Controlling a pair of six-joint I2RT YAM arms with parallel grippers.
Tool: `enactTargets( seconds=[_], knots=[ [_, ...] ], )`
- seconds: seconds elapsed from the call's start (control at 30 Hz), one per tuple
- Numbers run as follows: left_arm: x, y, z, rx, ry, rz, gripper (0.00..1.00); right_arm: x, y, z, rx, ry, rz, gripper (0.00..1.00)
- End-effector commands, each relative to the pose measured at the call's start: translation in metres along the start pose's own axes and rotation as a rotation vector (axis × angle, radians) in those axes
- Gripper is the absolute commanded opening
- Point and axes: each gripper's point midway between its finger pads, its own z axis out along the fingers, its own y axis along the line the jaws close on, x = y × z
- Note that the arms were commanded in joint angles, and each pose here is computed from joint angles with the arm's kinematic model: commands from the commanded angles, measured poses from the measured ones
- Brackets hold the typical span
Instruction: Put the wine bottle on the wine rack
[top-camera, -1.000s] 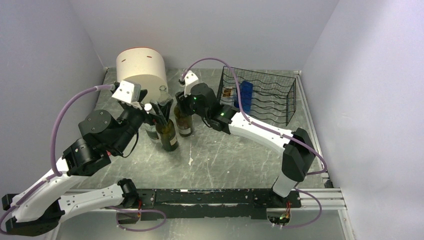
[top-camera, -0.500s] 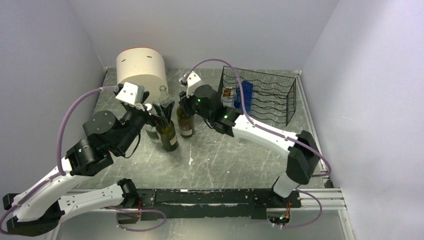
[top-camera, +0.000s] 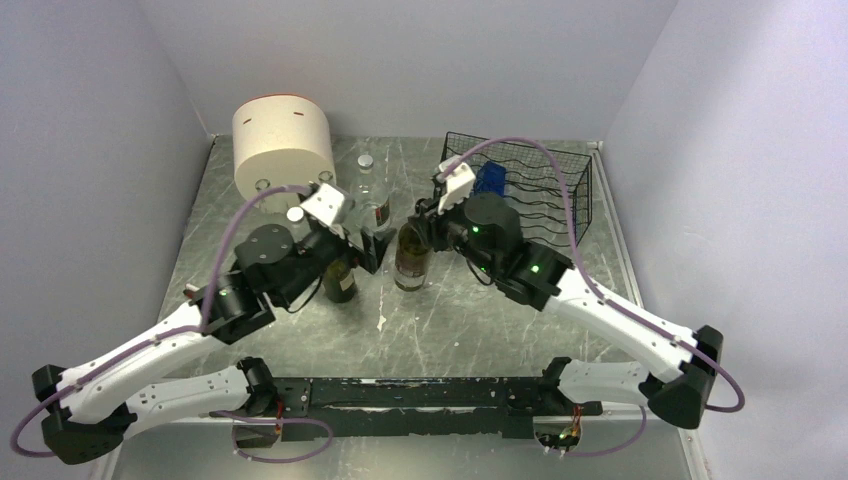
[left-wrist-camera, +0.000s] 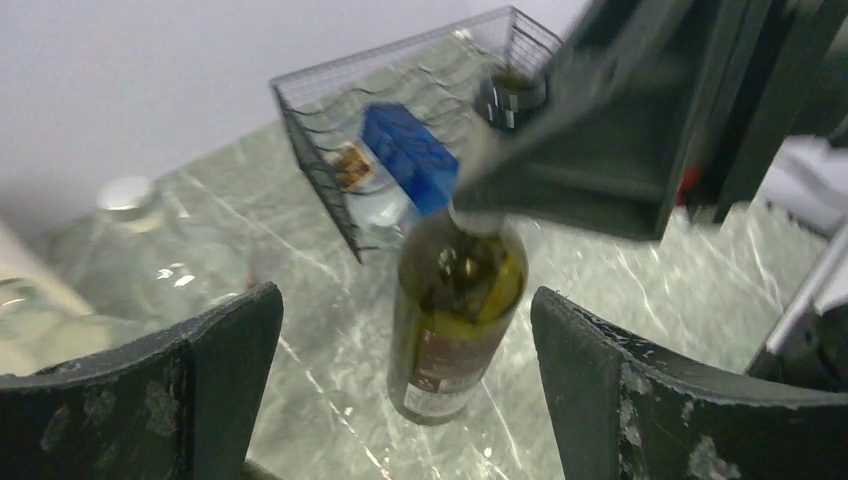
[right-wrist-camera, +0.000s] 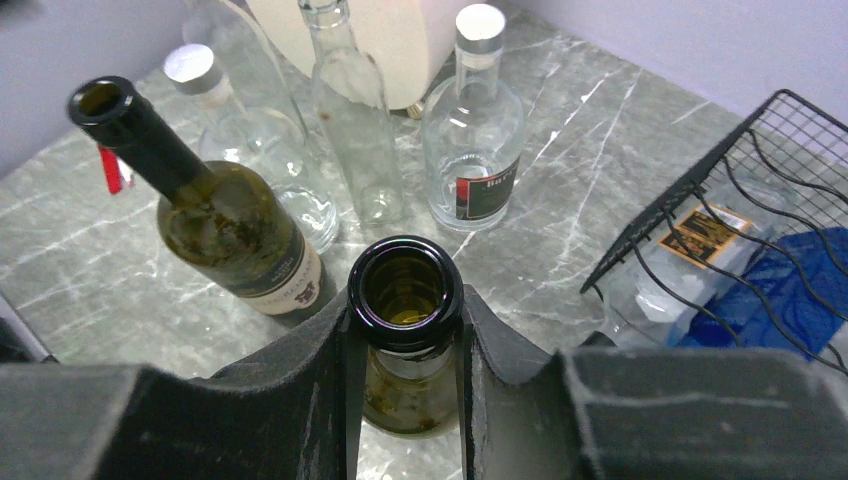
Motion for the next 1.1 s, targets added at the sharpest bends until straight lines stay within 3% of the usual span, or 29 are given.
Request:
enactTargets(
  seconds=[0.0,0.23,0.43,0.87,1.07],
  knots=[
    [0.017,-0.043,0.014,0.240,-0.048,0.049,0.98,-0.027,-0.009,-0.026,0.030,-0.098,0.074,0.00],
    [0.082,-0.053,0.035,0.269,0.011,0.046,1.00,-0.036,-0.016,-0.048,0.044,-0.116,0.107,0.00],
    [0.107,-0.074,0.040,0.387,-0.004,0.068,0.99,-0.041,-0.016,-0.058,0.035,-0.129,0.129,0.00],
    [0.114,-0.086,0.066,0.409,-0.078,0.036,0.98,-0.062,-0.002,-0.082,-0.080,-0.197,0.149,0.00],
    [0.099,-0.086,0.068,0.405,-0.136,0.037,0.89,-0.068,0.002,-0.098,-0.125,-0.236,0.150,0.00]
  ],
)
